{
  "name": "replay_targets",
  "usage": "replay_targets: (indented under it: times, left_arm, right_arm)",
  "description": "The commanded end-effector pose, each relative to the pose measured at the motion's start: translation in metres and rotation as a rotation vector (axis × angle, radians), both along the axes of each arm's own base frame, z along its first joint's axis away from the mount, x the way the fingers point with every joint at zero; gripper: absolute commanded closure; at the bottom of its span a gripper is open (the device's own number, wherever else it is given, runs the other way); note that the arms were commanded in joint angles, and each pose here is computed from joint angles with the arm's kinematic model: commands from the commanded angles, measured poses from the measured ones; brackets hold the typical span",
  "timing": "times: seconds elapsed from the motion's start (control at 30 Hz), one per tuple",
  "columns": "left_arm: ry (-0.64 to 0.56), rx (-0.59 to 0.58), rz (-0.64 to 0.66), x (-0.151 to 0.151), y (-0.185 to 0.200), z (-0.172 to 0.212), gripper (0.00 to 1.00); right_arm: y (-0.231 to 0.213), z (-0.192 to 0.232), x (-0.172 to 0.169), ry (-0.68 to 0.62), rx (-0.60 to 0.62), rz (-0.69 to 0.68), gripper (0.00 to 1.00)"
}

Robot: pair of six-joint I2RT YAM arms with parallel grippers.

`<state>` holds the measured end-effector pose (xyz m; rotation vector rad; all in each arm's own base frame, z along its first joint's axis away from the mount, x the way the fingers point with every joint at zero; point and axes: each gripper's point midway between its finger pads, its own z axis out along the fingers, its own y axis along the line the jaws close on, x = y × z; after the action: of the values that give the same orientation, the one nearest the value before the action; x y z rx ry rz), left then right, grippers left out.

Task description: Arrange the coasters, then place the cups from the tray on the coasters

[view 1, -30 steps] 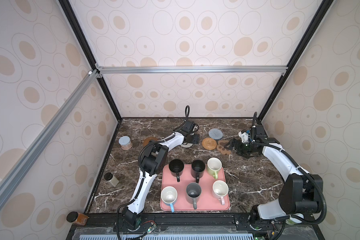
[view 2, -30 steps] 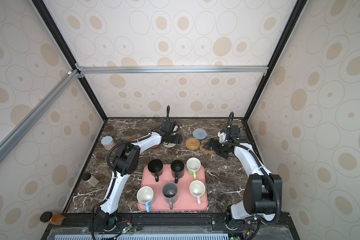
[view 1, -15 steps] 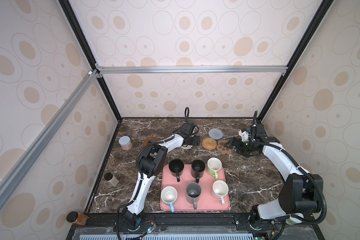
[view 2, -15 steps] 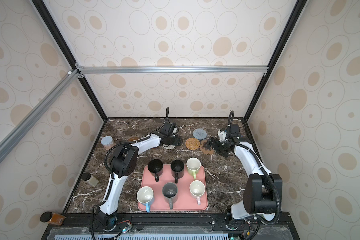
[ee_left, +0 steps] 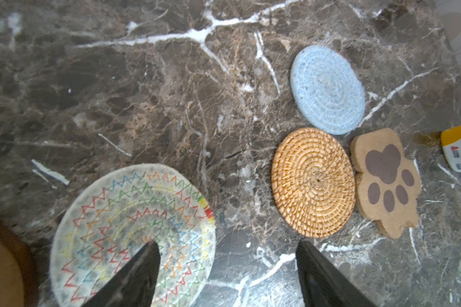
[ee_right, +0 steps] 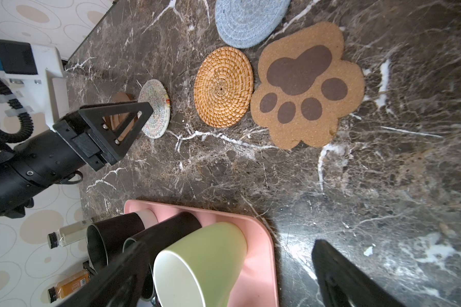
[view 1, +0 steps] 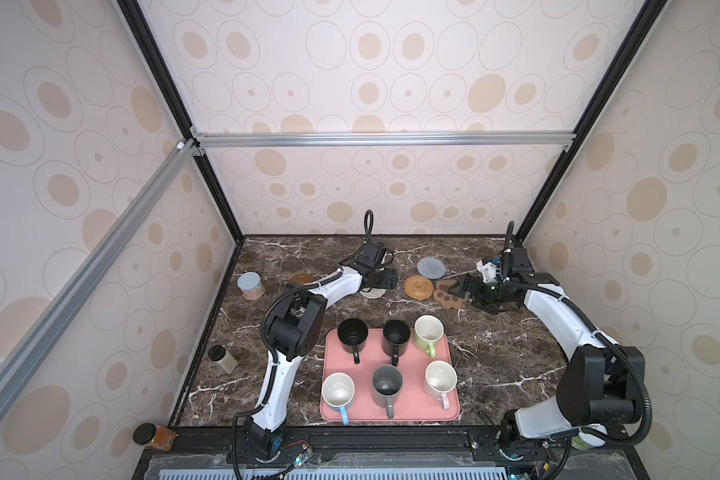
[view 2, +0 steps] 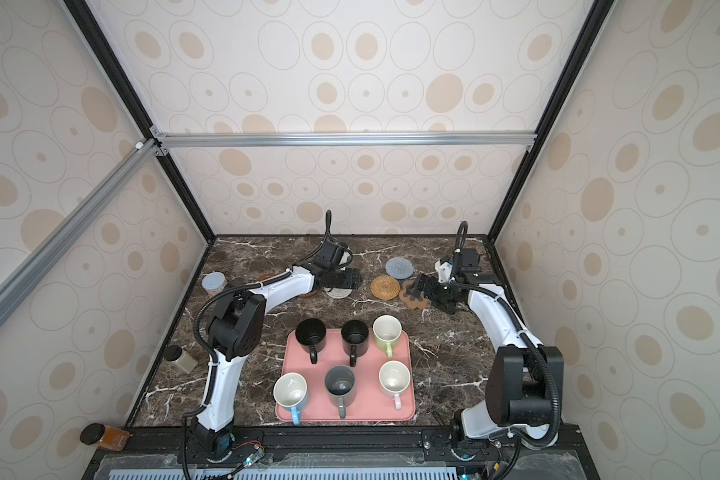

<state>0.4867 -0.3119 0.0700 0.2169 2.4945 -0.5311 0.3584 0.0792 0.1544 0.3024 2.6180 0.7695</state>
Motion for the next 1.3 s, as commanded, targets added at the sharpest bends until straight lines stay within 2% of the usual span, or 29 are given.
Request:
replay_targets:
  times: [0.0, 0.2, 0.8, 1.03, 1.27]
  left_arm:
    - [0.037, 0.007, 0.019, -0.002, 0.010, -0.011, 0.18]
    - [0.064, -0.005, 0.004, -0.006, 0.007, -0.028, 0.18]
    - [0.078, -0.007, -0.040, -0.013, -0.010, -0.041, 0.18]
    - [-0.011, -0.045, -0.031, -0.001, -0.015, 0.006, 0.17]
    - [-0.094, -0.077, -0.001, 0.004, -0.006, 0.052, 0.16]
  right_arm:
    - [-0.001, 0.001, 0.002, -0.002, 0.001, 0.006, 0.00]
    - [-0.001, 0.001, 0.000, -0.003, -0.002, 0.009, 0.00]
    - [0.000, -0.002, 0.002, 0.003, 0.011, 0.004, 0.00]
    - [0.006, 0.002, 0.015, -0.016, 0.056, 0.001, 0.00]
    - [0.019, 0.003, 0.043, -0.028, 0.095, 0.019, 0.00]
